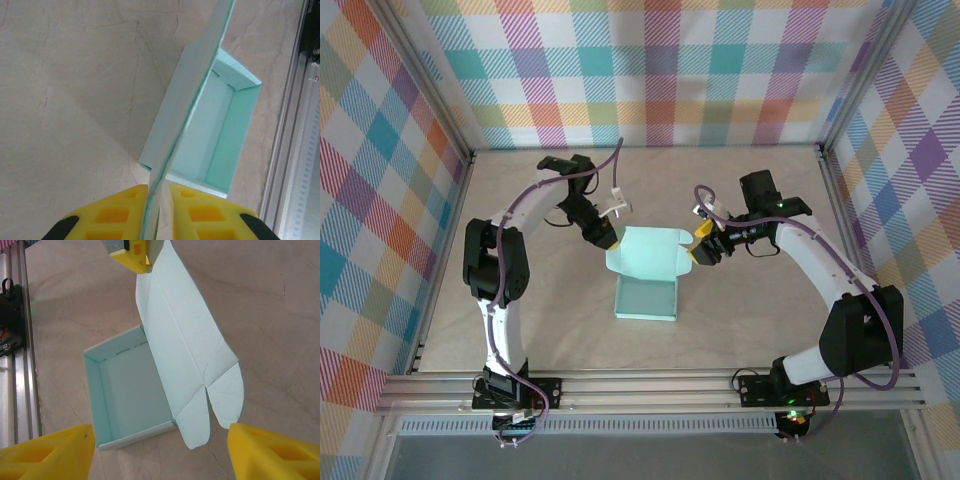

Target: Fold the paper box

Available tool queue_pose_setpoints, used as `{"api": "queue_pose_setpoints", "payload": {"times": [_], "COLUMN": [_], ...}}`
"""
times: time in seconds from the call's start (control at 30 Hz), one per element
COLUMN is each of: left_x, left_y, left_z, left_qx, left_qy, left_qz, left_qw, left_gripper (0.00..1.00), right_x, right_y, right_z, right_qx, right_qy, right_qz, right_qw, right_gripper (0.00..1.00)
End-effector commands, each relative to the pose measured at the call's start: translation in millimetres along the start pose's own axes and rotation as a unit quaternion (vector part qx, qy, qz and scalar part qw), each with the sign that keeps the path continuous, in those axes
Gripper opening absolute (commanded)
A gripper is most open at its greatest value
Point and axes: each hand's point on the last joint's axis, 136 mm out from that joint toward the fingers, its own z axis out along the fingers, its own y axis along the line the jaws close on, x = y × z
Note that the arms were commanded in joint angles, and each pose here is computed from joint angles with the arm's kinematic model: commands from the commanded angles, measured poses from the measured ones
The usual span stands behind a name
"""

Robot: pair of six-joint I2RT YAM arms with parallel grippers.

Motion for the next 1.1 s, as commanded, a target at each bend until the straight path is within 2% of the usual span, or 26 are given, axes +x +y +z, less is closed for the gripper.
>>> {"api": "queue_pose_setpoints", "payload": {"times": [0.0, 0.17, 0.23, 0.3, 0.7, 1.07], "left_x": [-2.7, -0.7, -1.1, -1.1, 1.8, 2.2], "left_y": [-6.8, -5.9, -5.9, -5.9, -1.5, 3.1], "left_z": [-17.3, -15.0, -15.1, -14.3, -9.0, -3.3], "left_qx": [-0.006, -0.003, -0.003, -0.001, 0.004, 0.010], "left_qy": [-0.016, -0.012, -0.012, -0.013, -0.003, -0.001], "left_qz": [0.008, 0.002, 0.002, 0.002, -0.008, -0.016], "left_qw": [1.000, 1.000, 1.000, 1.000, 1.000, 1.000], "left_gripper": [0.16, 0.12, 0.18, 0.20, 0.17, 0.19], "right_x": [1.3, 1.7, 1.3, 1.2, 1.5, 1.3], "right_y": [-0.3, -0.7, -0.8, -0.9, -4.1, -4.3], "right_z": [1.7, 1.6, 1.3, 0.8, -1.4, -3.2], "right_qx": [-0.009, -0.006, -0.006, -0.005, 0.006, 0.009], "right_qy": [-0.003, -0.001, -0.002, -0.002, -0.001, -0.002], "right_qz": [0.009, 0.007, 0.006, 0.006, 0.004, 0.003], "right_qw": [1.000, 1.000, 1.000, 1.000, 1.000, 1.000], "right_gripper": [0.70, 0.70, 0.70, 0.70, 0.70, 0.70]}}
